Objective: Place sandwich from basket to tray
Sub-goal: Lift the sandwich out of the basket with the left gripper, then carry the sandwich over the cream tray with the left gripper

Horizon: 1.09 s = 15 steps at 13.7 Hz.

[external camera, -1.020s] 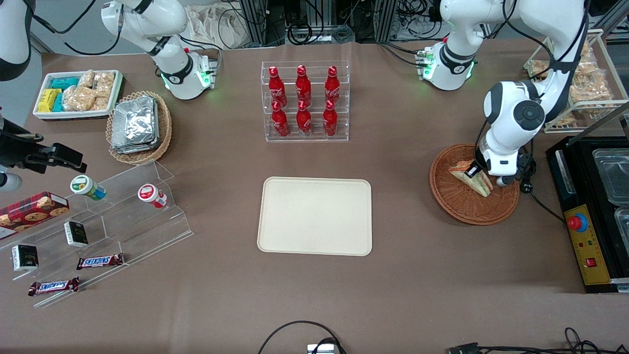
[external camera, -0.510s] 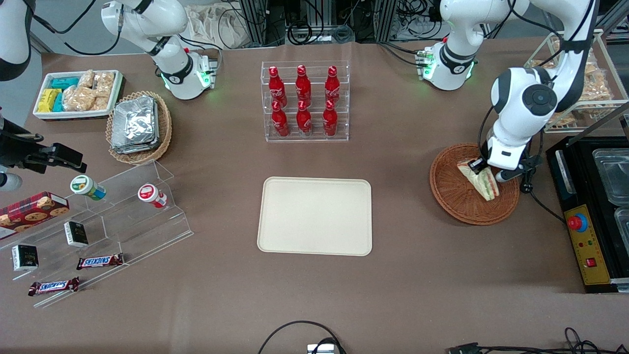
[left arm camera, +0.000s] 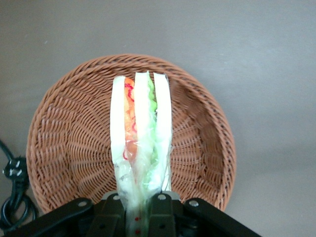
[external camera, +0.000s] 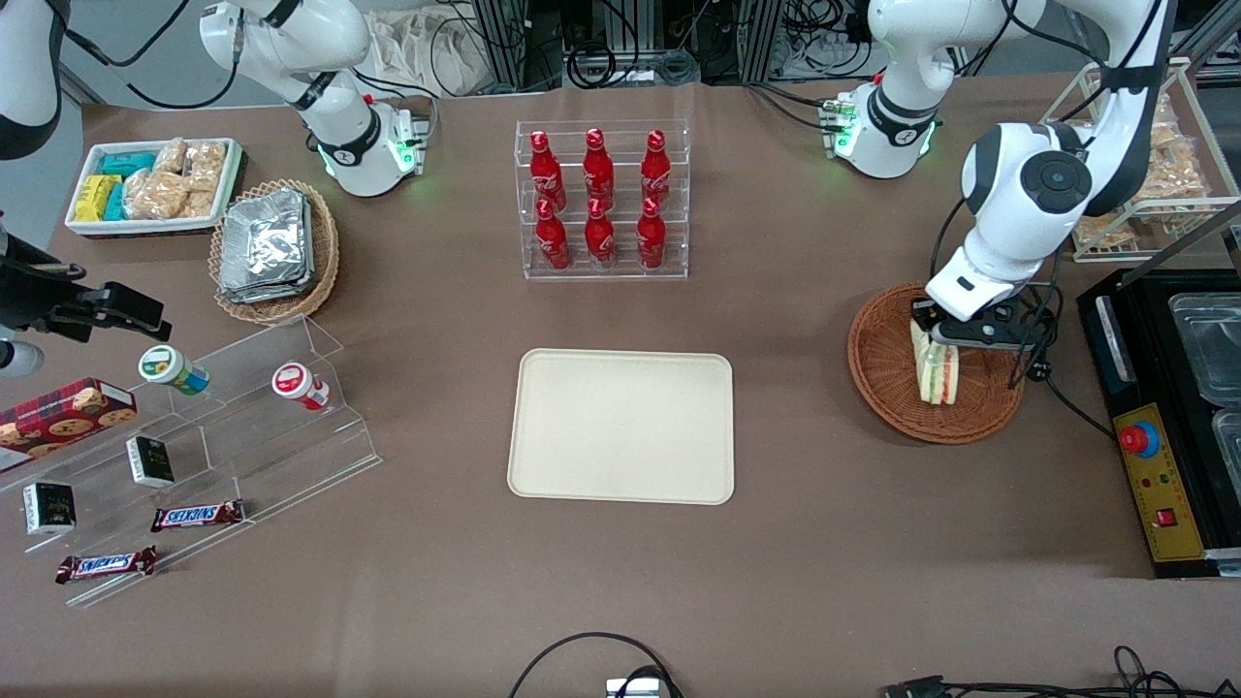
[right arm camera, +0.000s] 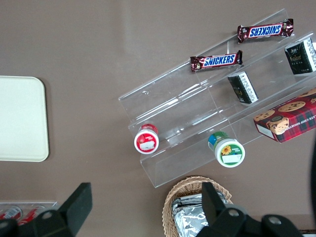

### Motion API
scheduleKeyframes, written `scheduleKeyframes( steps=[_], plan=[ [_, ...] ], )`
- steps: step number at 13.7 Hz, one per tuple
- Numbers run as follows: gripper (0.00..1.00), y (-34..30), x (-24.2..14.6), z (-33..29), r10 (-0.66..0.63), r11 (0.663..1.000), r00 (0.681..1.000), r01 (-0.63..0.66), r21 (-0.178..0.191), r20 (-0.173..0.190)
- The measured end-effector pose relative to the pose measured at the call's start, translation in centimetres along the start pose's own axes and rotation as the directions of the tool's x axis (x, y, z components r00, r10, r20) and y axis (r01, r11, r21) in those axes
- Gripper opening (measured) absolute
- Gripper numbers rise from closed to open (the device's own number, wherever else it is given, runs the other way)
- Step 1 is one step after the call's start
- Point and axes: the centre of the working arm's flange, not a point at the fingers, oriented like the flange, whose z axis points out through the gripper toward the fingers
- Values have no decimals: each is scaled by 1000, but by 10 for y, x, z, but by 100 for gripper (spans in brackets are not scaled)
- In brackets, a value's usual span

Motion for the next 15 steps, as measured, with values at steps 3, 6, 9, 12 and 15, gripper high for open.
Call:
scheduleKeyframes(
  steps=[3, 6, 9, 12, 15],
  plan=[
    [16, 35, 15, -18, 70, 997, 997, -71, -7, -44],
    [16, 70, 32, -34, 97, 994, 993, -99, -34, -66],
    [16, 112, 58, -46, 76, 996, 997, -76, -51, -17],
    [16, 151, 92, -59, 35, 998, 999, -33, -59, 23],
    [16, 197, 120, -54, -19, 997, 1000, 21, -78, 19]
  ],
)
